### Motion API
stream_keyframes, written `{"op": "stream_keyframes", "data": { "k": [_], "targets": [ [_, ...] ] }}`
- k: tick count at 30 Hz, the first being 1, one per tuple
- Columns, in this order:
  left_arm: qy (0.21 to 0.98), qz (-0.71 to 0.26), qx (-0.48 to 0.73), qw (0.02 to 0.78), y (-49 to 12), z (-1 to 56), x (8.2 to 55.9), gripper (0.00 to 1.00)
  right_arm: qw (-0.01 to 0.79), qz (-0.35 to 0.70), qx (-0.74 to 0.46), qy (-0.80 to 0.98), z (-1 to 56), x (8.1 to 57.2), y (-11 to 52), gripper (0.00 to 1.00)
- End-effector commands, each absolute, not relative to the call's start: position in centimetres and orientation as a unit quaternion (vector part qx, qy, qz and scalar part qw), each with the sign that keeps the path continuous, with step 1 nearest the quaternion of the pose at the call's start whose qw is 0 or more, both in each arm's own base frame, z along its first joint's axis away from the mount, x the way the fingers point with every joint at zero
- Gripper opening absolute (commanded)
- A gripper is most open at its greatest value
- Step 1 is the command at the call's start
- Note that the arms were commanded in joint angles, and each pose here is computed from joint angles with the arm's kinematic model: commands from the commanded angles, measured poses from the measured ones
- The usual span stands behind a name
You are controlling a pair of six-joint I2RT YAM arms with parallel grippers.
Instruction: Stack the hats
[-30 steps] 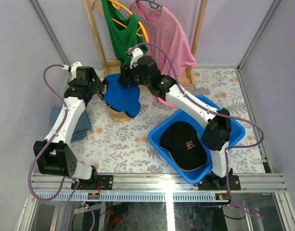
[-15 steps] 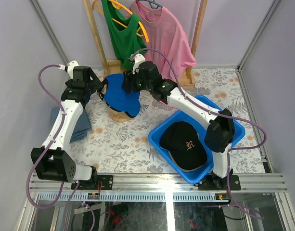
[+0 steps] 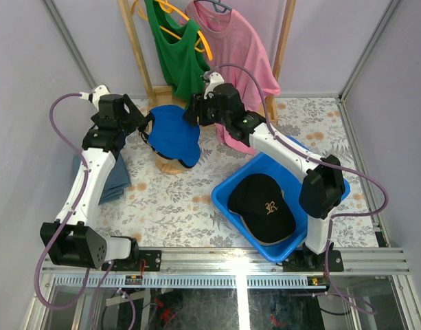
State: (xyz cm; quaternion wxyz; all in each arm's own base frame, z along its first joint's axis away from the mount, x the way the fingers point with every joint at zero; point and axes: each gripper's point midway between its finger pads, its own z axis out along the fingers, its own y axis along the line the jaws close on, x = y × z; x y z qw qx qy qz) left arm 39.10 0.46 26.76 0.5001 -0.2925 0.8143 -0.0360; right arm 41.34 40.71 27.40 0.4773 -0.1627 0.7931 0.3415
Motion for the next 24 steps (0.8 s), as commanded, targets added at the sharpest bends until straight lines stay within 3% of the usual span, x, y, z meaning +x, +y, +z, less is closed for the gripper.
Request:
{"op": "stream_keyframes", "data": {
  "k": [1,14,24],
  "targets": [
    [0.803,-0.065,-0.289,0.516,-0.2,28.3,39.1,0.78,0.503,0.385,-0.147,0.760,31.5,41.1,40.2,0.63],
    [0.764,-0.121,-0.229,0.592,-4.4,35.5,37.7,0.78,0.540,0.333,-0.134,0.761,33.8,37.3,32.4,0.63],
    [0.757,-0.174,-0.109,0.621,-13.1,38.4,34.4,0.78,0.506,0.215,-0.112,0.828,29.2,30.7,23.1,0.62]
  ]
}}
